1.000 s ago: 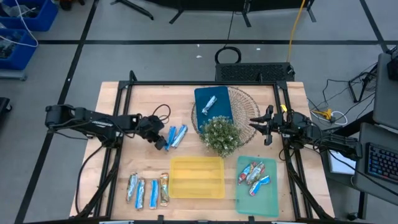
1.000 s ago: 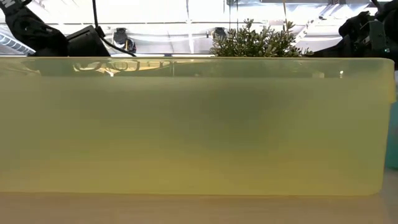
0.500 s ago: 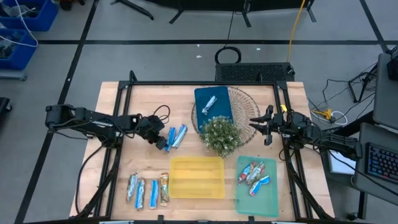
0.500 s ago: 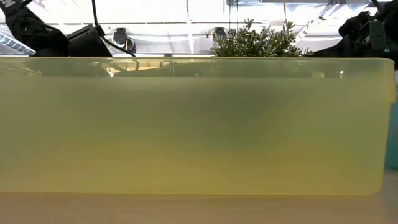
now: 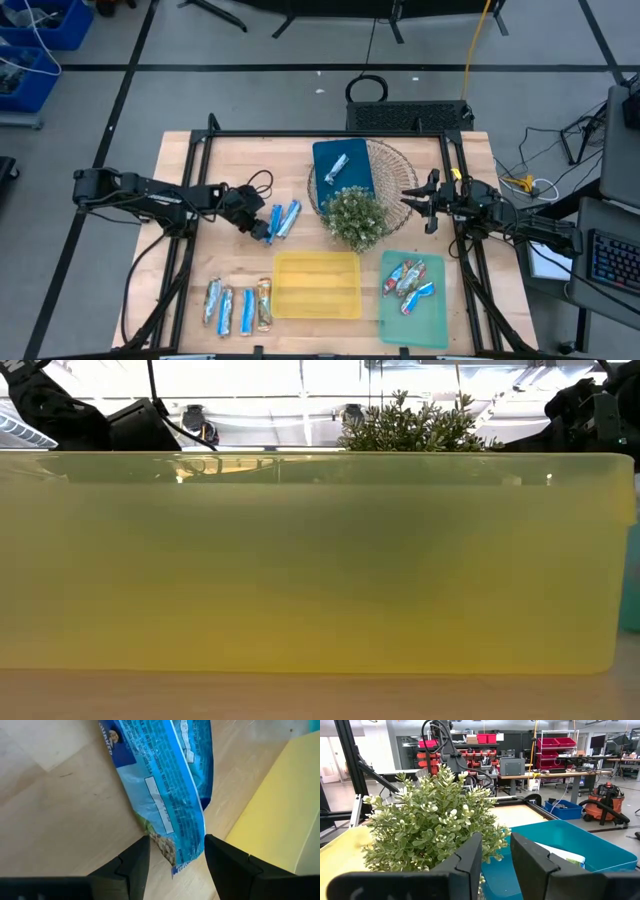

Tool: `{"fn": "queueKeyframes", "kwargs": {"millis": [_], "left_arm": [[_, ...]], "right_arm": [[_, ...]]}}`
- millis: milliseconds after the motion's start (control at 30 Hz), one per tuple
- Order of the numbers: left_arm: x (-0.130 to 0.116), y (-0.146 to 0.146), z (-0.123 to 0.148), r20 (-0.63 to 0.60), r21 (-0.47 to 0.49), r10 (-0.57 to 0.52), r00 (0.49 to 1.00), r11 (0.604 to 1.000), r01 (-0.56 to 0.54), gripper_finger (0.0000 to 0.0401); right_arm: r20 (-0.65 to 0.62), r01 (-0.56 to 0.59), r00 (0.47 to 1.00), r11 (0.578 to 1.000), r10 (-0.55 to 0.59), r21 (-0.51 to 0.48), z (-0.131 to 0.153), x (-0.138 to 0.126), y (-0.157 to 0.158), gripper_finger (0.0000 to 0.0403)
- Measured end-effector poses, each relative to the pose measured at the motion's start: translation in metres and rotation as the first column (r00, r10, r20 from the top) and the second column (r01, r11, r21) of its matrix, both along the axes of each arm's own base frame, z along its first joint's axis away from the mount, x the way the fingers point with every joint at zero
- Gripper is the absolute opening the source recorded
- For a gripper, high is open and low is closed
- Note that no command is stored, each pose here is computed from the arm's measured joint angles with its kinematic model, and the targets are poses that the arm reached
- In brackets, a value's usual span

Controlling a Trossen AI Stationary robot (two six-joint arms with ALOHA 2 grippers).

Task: Pick and place Granola Bars by type
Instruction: Put the blue granola bar into the blue bin

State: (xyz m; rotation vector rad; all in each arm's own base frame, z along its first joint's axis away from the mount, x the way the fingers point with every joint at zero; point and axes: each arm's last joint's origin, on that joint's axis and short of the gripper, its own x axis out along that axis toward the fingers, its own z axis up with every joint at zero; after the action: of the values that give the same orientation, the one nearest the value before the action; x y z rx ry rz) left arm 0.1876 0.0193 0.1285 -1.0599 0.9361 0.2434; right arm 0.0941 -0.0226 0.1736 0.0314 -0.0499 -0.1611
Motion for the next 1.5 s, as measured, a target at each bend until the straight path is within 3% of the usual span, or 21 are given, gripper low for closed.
{"fn": "queueKeyframes", "kwargs": {"millis": [533, 667, 967, 1100, 1367, 1500], "left_arm": [[0.0, 0.001, 0.0, 0.011, 0.054, -0.015, 1.0, 0.998, 0.014, 0.0186], [0.0, 0.001, 0.0, 0.008, 0.059, -0.023, 1.0, 0.998, 0.023, 0.0149], [0.0, 0.001, 0.0, 0.014, 0.082, -0.051, 0.999, 0.995, 0.05, 0.0009], [-0.002, 0.001, -0.002, -0.009, 0.097, -0.077, 0.997, 0.992, 0.078, 0.0008], [-0.018, 0.0, -0.01, -0.223, 0.1, 0.004, 0.975, 0.995, 0.019, 0.0003], [-0.018, 0.0, -0.01, -0.21, 0.096, -0.001, 0.978, 0.995, 0.021, 0.0003]], "right_arm": [[0.0, 0.0, 1.0, 1.0, 0.0, 0.0, 0.0, 0.0, 0.0, 0.0093], [0.0, 0.0, 1.0, 1.0, 0.0, 0.0, 0.0, 0.0, 0.0, 0.0093], [0.0, 0.0, 1.0, 1.0, 0.0, 0.0, 0.0, 0.0, 0.0, 0.0093], [0.0, 0.0, 1.0, 1.0, 0.0, 0.0, 0.0, 0.0, 0.0, 0.0093], [0.0, 0.0, 1.0, 1.0, 0.0, 0.0, 0.0, 0.0, 0.0, 0.0093], [0.0, 0.0, 1.0, 1.0, 0.0, 0.0, 0.0, 0.0, 0.0, 0.0093]]}}
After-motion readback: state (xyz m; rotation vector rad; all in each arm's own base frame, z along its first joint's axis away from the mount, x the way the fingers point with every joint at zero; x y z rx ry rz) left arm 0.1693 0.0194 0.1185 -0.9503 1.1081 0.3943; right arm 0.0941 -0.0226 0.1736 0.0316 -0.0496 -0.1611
